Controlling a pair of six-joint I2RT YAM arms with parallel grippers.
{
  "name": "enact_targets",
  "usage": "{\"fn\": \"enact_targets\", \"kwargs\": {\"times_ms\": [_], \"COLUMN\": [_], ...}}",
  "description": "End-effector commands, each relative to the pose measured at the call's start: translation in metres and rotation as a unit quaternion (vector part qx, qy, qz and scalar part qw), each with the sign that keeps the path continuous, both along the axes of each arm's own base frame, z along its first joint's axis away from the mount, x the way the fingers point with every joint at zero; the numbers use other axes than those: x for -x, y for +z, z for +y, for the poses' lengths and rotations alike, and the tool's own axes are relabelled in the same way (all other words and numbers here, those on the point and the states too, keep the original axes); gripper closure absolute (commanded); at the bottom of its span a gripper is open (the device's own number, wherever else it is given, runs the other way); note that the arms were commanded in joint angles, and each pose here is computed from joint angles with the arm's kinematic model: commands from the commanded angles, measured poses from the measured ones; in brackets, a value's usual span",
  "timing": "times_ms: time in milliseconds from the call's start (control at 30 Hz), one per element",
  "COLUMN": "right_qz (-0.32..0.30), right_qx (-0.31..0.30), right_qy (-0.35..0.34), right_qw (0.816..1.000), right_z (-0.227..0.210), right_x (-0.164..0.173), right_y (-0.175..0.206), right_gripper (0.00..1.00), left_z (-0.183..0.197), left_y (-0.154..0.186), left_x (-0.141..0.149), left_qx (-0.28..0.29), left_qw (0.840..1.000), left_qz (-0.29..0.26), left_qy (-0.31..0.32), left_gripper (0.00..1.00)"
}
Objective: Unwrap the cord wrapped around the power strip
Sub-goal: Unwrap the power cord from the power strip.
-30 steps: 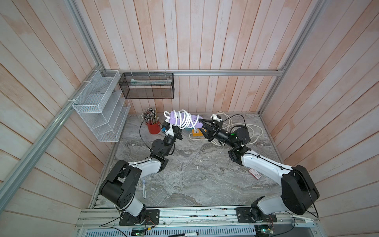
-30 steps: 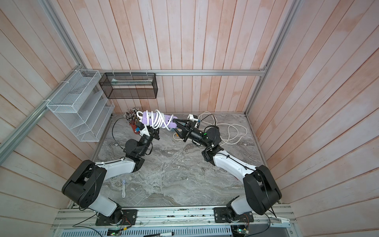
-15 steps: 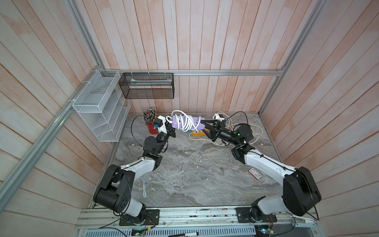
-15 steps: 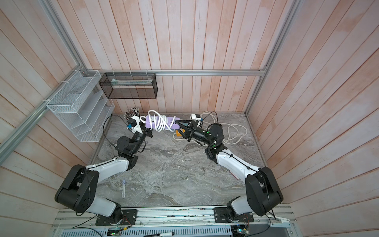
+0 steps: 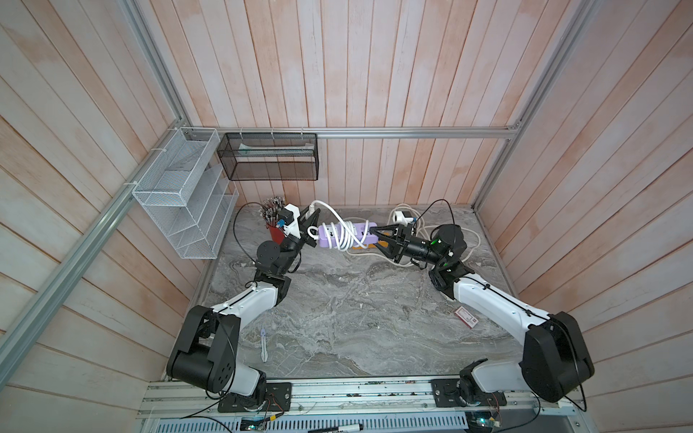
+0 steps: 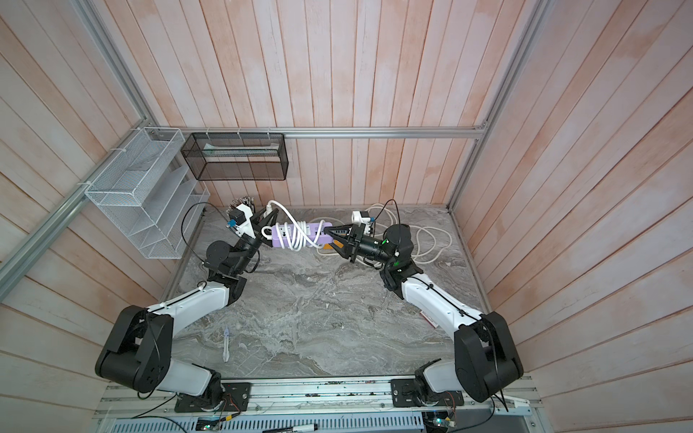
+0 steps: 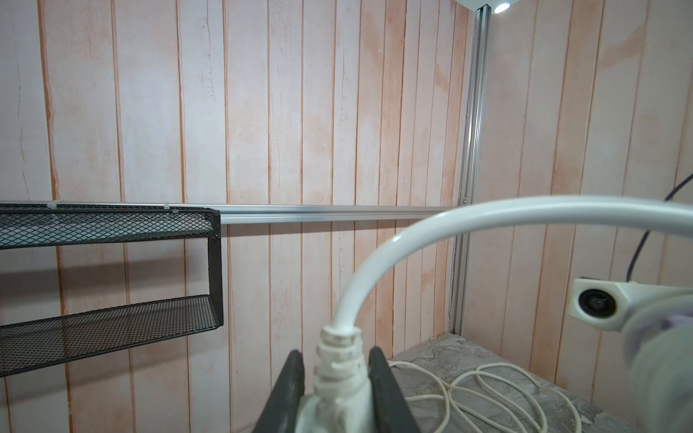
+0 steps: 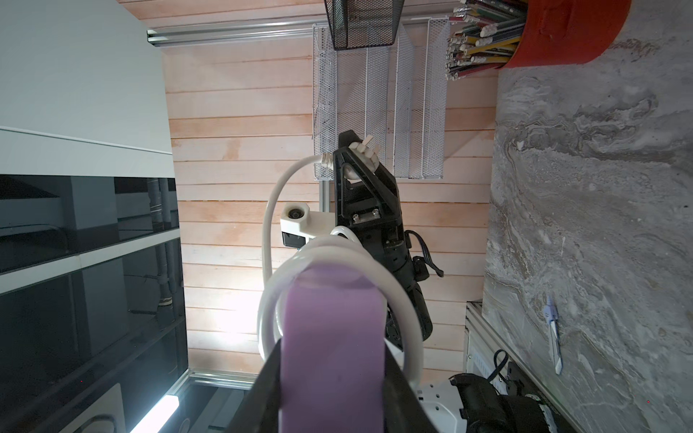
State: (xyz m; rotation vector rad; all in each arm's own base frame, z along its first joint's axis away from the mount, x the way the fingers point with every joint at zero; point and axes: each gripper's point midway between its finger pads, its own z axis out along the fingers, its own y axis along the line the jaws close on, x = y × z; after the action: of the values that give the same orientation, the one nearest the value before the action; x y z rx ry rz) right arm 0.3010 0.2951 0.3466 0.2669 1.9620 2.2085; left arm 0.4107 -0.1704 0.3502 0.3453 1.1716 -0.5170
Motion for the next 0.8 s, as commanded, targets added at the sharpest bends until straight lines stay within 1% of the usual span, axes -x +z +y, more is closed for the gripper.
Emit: {"fn": "enact_targets", "kwargs": {"times_ms": [0, 200, 367, 767], "right_qz": [-0.051, -0.044, -0.05, -0.053], "right_qx": [0.007, 0.026, 0.046, 0.076], "right_qy": [0.022, -0.002, -0.012, -0.053], "right_qw": [0.998, 0.999, 0.998, 0.994], "right_z": [-0.003, -0.013, -0.014, -0.024], "right_x": [0.016, 0.007, 0.0, -0.022], "right_y": [0.018, 0.001, -0.006, -0.029], "right_gripper": [0.77, 0.77, 0.77, 0.77], "left_z": [0.009, 0.012, 0.013, 0.009], "left_y": [0.02, 0.024, 0.031, 0.048], "left_x": [-0.002, -0.002, 0.002, 0.023], "left_qx": [0.008, 0.007, 0.009, 0.021], "left_qw": [1.0, 1.0, 1.0, 0.999], "left_qz": [-0.016, -0.015, -0.02, -0.028], "left_qy": [0.011, 0.007, 0.005, -0.026], "left_gripper": [0.86, 0.85, 0.81, 0.78]}}
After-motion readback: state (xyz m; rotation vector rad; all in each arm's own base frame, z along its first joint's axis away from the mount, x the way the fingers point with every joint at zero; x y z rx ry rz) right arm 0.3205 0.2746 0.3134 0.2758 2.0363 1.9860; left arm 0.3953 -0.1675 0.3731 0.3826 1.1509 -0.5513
